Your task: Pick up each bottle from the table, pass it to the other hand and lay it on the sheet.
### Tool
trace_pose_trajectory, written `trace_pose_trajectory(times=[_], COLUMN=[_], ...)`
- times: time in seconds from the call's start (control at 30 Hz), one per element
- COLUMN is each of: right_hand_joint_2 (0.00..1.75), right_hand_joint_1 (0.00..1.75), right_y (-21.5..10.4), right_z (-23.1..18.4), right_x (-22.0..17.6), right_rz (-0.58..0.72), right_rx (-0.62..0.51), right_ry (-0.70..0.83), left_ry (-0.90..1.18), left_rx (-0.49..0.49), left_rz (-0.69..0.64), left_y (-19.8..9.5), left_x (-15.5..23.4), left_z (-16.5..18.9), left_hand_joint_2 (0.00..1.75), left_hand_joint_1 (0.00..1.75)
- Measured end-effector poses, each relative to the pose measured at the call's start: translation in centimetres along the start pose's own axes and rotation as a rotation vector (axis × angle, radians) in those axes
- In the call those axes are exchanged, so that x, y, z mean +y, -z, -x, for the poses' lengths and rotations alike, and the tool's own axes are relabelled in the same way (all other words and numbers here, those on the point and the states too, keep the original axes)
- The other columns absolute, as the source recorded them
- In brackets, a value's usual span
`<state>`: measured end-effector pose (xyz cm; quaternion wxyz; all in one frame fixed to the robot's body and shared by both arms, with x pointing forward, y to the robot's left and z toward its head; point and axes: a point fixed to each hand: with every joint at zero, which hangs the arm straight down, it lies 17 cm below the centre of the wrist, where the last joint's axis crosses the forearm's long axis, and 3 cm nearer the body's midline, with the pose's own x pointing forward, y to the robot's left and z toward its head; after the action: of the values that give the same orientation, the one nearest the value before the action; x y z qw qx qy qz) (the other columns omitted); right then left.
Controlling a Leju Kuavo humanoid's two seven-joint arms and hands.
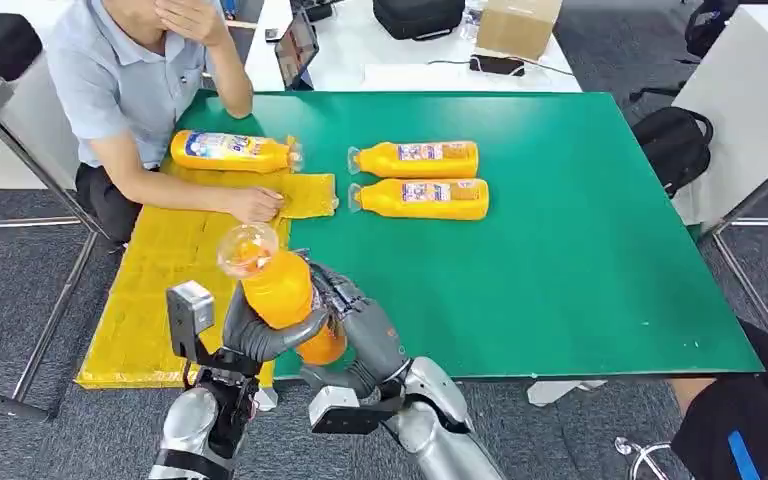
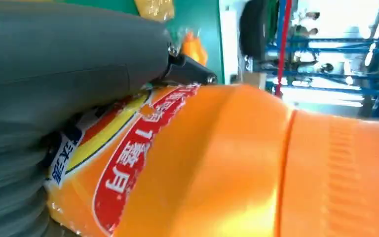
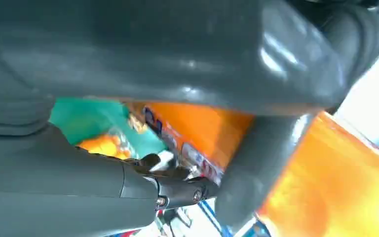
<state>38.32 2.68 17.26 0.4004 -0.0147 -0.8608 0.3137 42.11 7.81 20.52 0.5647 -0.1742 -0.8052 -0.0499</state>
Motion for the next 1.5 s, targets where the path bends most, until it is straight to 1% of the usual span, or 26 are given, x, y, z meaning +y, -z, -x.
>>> trace_pose_trajectory(times=[0.07,0.13,0.3,0.6,0.73,0.9,1.0,1.03,1.1,1.2,1.27,1.33,1.4,1.5], right_hand_joint_2=[0.00,0.00,0.00,0.00,0.00,0.00,0.00,0.00,0.00,0.00,0.00,0.00,0.00,0.00], right_hand_joint_1=[0.00,0.00,0.00,0.00,0.00,0.00,0.00,0.00,0.00,0.00,0.00,0.00,0.00,0.00], right_y=[0.4,1.1,1.6,1.9,1.9,1.9,2.0,2.1,2.2,2.6,2.8,2.8,2.9,2.9], right_z=[-1.8,-3.6,-5.3,-6.3,-6.3,-6.3,-6.6,-7.0,-7.4,-9.8,-11.1,-12.2,-13.0,-13.6], right_x=[-0.6,-1.0,-2.0,-2.7,-3.0,-3.1,-3.4,-3.8,-4.1,-4.7,-4.8,-4.7,-4.6,-4.4], right_rz=[0.025,0.041,0.071,0.091,0.108,0.113,0.124,0.137,0.147,0.162,0.157,0.147,0.141,0.136], right_rx=[-0.057,-0.103,-0.147,-0.171,-0.169,-0.169,-0.174,-0.183,-0.194,-0.252,-0.286,-0.314,-0.335,-0.349], right_ry=[-0.022,-0.050,-0.091,-0.084,-0.054,-0.044,-0.034,-0.024,-0.011,0.020,0.037,0.049,0.065,0.085], left_ry=[0.143,0.231,0.397,0.480,0.473,0.505,0.646,0.759,0.847,1.078,1.170,1.286,1.427,1.484], left_rx=[0.029,0.061,0.038,0.013,-0.004,-0.034,-0.036,-0.020,-0.006,0.079,0.114,0.180,0.283,0.398], left_rz=[-0.077,-0.127,-0.178,-0.205,-0.178,-0.175,-0.182,-0.182,-0.175,-0.167,-0.160,-0.147,-0.102,-0.021], left_y=[0.8,1.0,2.4,3.4,4.4,5.2,5.6,5.9,6.4,7.8,8.6,8.9,8.8,8.0], left_x=[2.5,4.8,7.5,9.0,8.5,8.2,8.2,8.3,8.3,9.8,11.0,12.6,14.6,16.3], left_z=[0.5,0.9,-0.5,-1.9,-2.5,-3.3,-3.5,-3.4,-3.2,-1.2,0.2,2.1,4.9,8.5], left_hand_joint_2=[1.75,1.75,1.75,1.75,1.75,1.75,1.75,1.75,1.75,1.75,1.75,1.75,1.75,1.75], left_hand_joint_1=[1.75,1.75,1.75,1.75,1.75,1.75,1.75,1.75,1.75,1.75,1.75,1.75,1.75,1.75])
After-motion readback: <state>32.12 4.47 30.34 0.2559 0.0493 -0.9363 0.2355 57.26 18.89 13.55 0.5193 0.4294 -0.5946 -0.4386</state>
